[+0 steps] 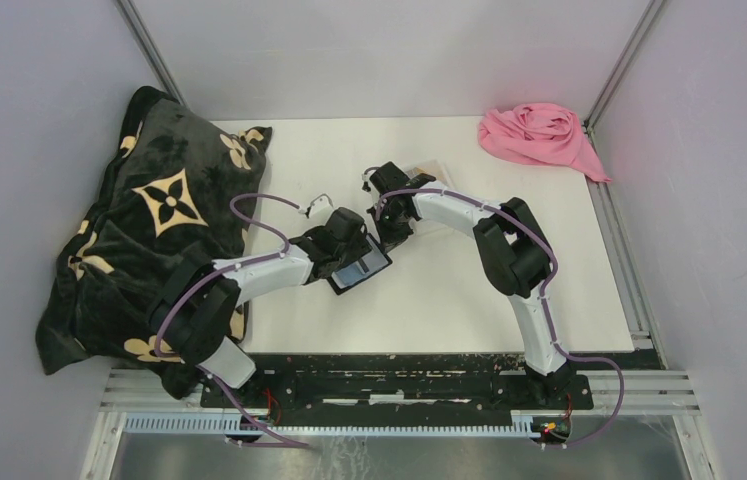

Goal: Put the credit cards into the card holder
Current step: Insert the credit card into the card holder.

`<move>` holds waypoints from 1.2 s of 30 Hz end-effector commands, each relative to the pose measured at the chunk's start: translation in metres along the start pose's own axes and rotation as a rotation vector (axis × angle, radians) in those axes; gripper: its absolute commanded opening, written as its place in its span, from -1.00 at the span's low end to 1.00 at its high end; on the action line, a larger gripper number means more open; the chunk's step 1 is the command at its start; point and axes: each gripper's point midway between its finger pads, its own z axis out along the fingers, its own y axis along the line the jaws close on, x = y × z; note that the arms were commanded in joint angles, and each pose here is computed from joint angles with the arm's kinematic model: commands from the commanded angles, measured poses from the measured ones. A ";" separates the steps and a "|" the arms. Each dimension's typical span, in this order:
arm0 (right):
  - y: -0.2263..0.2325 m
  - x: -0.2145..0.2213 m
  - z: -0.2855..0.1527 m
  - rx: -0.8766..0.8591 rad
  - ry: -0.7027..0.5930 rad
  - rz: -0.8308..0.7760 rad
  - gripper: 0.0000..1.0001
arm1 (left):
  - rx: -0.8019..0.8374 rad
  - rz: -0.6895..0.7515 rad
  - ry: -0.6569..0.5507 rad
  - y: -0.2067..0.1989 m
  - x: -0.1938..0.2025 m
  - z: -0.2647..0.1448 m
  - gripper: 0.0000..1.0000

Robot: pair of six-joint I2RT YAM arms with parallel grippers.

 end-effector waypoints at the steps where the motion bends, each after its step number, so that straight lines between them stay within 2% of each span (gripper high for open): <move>1: 0.006 0.011 0.015 -0.014 0.034 0.001 -0.90 | 0.023 -0.004 -0.084 -0.005 -0.030 -0.014 0.26; 4: 0.007 0.012 0.015 -0.015 0.034 -0.001 -0.90 | 0.012 -0.023 -0.105 0.003 -0.037 -0.022 0.27; 11: 0.009 0.011 0.015 -0.018 0.031 -0.003 -0.90 | 0.014 -0.119 -0.121 0.032 -0.042 -0.045 0.56; 18: 0.009 0.013 0.015 -0.019 0.031 -0.002 -0.90 | 0.036 -0.204 -0.099 0.053 -0.028 -0.063 0.73; 26: 0.010 0.014 0.014 -0.019 0.033 -0.004 -0.90 | 0.040 -0.247 -0.021 0.067 -0.003 -0.061 0.86; 36: 0.011 0.016 0.015 -0.017 0.041 -0.009 -0.90 | 0.034 -0.268 -0.005 0.074 0.011 -0.046 0.96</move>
